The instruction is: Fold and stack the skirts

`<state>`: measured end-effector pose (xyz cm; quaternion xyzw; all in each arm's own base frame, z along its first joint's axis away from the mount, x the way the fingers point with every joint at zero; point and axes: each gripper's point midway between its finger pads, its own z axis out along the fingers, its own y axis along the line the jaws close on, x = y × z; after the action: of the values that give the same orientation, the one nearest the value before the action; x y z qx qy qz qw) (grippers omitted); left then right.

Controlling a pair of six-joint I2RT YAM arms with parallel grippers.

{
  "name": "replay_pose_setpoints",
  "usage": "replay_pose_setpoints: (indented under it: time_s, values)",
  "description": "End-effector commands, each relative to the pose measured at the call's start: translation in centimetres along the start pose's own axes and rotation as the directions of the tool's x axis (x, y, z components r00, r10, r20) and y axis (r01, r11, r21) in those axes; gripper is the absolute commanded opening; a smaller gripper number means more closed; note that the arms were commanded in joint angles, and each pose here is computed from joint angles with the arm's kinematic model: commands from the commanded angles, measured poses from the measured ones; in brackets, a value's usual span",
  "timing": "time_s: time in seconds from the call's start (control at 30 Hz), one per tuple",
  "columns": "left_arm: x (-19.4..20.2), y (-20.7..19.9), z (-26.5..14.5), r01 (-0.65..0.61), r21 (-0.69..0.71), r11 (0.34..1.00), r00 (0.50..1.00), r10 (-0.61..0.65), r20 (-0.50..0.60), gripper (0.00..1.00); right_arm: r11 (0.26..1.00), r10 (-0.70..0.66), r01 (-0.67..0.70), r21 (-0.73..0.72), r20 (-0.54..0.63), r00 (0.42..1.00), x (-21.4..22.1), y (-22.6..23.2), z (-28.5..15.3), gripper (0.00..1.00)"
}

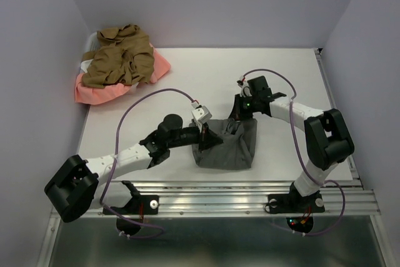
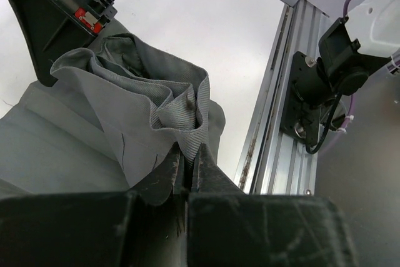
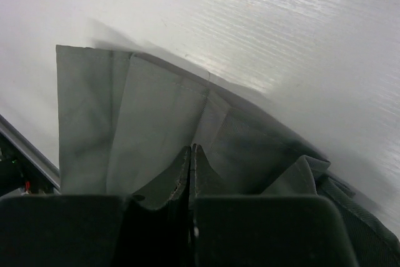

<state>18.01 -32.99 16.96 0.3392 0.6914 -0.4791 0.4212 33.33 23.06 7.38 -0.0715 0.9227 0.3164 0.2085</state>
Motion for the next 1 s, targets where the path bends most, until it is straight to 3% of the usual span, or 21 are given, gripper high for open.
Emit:
replay_pose_setpoints:
  time_s: [0.0, 0.1, 0.17, 0.2, 0.23, 0.27, 0.3, 0.4, 0.53, 0.73, 0.8, 0.83, 0.97]
  values:
    - [-1.3, -1.3, -0.2, -0.046, 0.056, 0.997, 0.997, 0.042, 0.061, 0.0, 0.995, -0.068, 0.074, -0.069, 0.096, 0.993, -2.8, 2.6, -1.1, 0.01]
    - [-1.6, -1.4, -0.5, -0.046, 0.046, 0.998, 0.996, 0.042, 0.085, 0.0, 0.996, -0.071, 0.074, -0.047, 0.077, 0.995, -2.5, 2.4, -1.4, 0.01]
    - [-1.9, -1.2, -0.6, -0.044, 0.028, 0.999, 0.994, 0.041, 0.103, 0.0, 0.997, -0.077, 0.076, 0.012, 0.118, 0.99, -3.1, 2.0, -2.7, 0.1]
    - [-1.8, -1.1, -0.7, -0.04, 0.023, 0.999, 0.994, 0.037, 0.101, 0.0, 0.997, -0.071, 0.067, 0.031, 0.142, 0.987, -3.4, 2.1, -3.4, 0.2]
    - [-1.8, -1.0, -0.7, -0.037, 0.019, 0.999, 0.994, 0.035, 0.103, 0.0, 0.992, -0.073, 0.05, 0.112, 0.21, 0.975, -4.5, 1.5, -5.1, 0.47]
    - [-1.7, -0.9, -0.7, -0.029, 0.013, 0.999, 0.994, 0.028, 0.103, 0.0, 0.988, -0.049, 0.011, 0.155, 0.246, 0.968, -4.8, 1.1, -6.1, 0.6]
    - [-1.5, -0.8, -0.7, -0.022, 0.007, 1.0, 0.995, 0.021, 0.101, 0.0, 0.967, -0.049, -0.03, 0.254, 0.299, 0.953, -5.5, -0.5, -7.2, 0.82]
    - [-1.5, -0.7, -0.9, -0.012, -0.001, 1.0, 0.993, 0.012, 0.114, 0.0, 0.914, -0.045, -0.109, 0.391, 0.365, 0.93, -5.1, -2.6, -10.4, 0.92]
    - [-2.0, -0.9, -1.3, -0.019, -0.002, 1.0, 0.99, 0.019, 0.139, 0.0, 0.862, 0.003, -0.178, 0.475, 0.346, 0.938, -2.2, -5.2, -11.7, 0.92]
    - [-2.3, -1.3, -1.7, -0.032, 0.004, 0.999, 0.988, 0.031, 0.154, 0.0, 0.866, 0.071, -0.181, 0.467, 0.243, 0.967, 1.4, -6.3, -9.5, 0.89]
    - [-2.4, -1.4, -1.7, -0.037, 0.009, 0.999, 0.987, 0.035, 0.155, 0.0, 0.868, 0.081, -0.174, 0.465, 0.213, 0.974, 1.9, -6.6, -8.7, 0.83]
    - [-2.4, -1.4, -1.7, -0.037, 0.009, 0.999, 0.987, 0.035, 0.155, 0.0, 0.881, 0.09, -0.169, 0.443, 0.193, 0.977, 2.1, -6.2, -8.2, 0.73]
    - [-2.3, -1.5, -1.6, -0.042, 0.017, 0.999, 0.988, 0.039, 0.149, 0.0, 0.906, 0.102, -0.152, 0.395, 0.145, 0.984, 2.6, -5.8, -6.5, 0.54]
